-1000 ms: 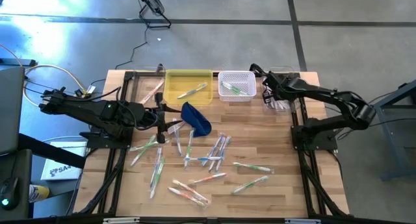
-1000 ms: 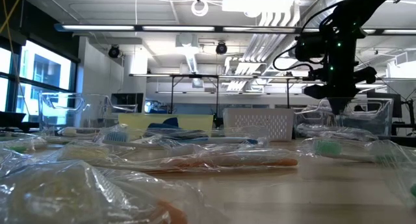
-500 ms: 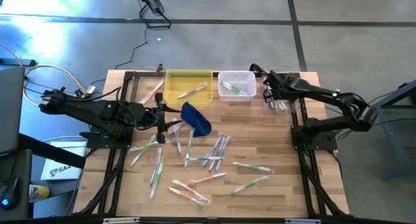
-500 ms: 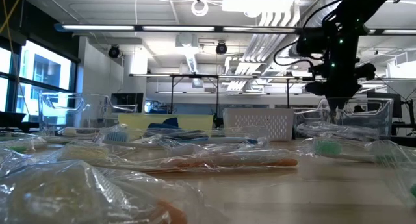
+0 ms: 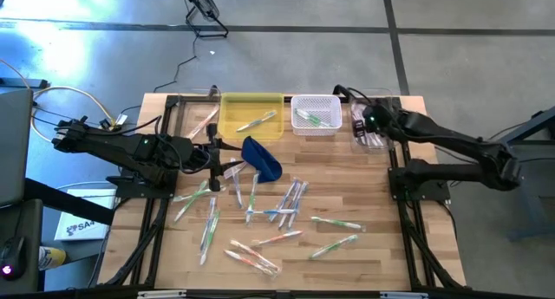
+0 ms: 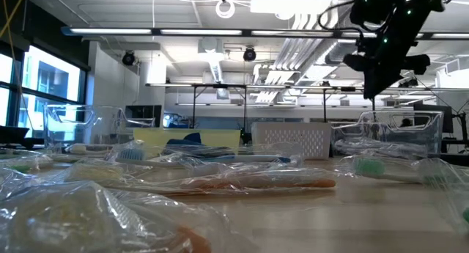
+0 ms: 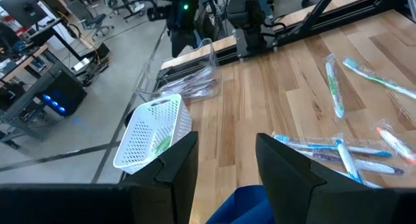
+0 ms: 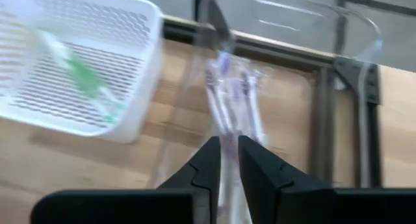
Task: Pick & Place Toothbrushes
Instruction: Put the blue toothbrush into the yellow bin
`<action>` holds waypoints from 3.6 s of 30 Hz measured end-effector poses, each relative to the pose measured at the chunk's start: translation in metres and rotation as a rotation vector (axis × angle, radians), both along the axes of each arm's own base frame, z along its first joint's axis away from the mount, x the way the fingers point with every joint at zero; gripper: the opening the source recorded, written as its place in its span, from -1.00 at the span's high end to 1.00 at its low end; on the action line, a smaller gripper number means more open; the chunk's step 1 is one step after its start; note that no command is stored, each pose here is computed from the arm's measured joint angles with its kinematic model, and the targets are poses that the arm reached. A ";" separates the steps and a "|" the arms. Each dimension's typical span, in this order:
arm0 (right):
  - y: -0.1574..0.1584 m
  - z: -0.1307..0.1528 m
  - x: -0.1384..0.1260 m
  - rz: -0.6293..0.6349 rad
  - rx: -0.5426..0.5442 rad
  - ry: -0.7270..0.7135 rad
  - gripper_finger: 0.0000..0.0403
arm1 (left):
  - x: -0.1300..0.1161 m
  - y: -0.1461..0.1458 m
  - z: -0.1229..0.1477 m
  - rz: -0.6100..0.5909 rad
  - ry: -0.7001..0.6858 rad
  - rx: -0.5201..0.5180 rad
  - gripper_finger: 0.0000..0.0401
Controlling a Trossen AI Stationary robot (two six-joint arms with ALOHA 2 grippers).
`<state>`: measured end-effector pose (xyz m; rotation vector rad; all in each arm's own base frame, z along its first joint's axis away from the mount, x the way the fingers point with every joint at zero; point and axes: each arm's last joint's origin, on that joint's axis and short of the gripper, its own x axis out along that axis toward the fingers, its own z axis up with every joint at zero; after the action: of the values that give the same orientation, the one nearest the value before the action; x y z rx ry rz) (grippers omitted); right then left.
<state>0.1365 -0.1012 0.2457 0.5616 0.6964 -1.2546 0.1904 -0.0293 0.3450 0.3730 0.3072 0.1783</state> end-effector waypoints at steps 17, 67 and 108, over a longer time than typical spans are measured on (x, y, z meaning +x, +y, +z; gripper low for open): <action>0.048 0.030 0.046 0.420 -0.053 -0.437 0.99 | 0.000 0.000 0.001 0.000 -0.007 0.002 0.26; 0.112 0.060 0.066 0.800 -0.210 -0.686 0.98 | -0.013 0.003 0.022 -0.001 -0.163 0.061 0.46; 0.126 0.068 0.067 0.953 -0.306 -0.699 0.98 | 0.015 -0.008 -0.006 -0.174 0.027 0.031 1.00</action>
<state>0.2033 0.0246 0.3134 0.3022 0.1091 -0.2124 0.2055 -0.0370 0.3388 0.4306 0.2972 0.0078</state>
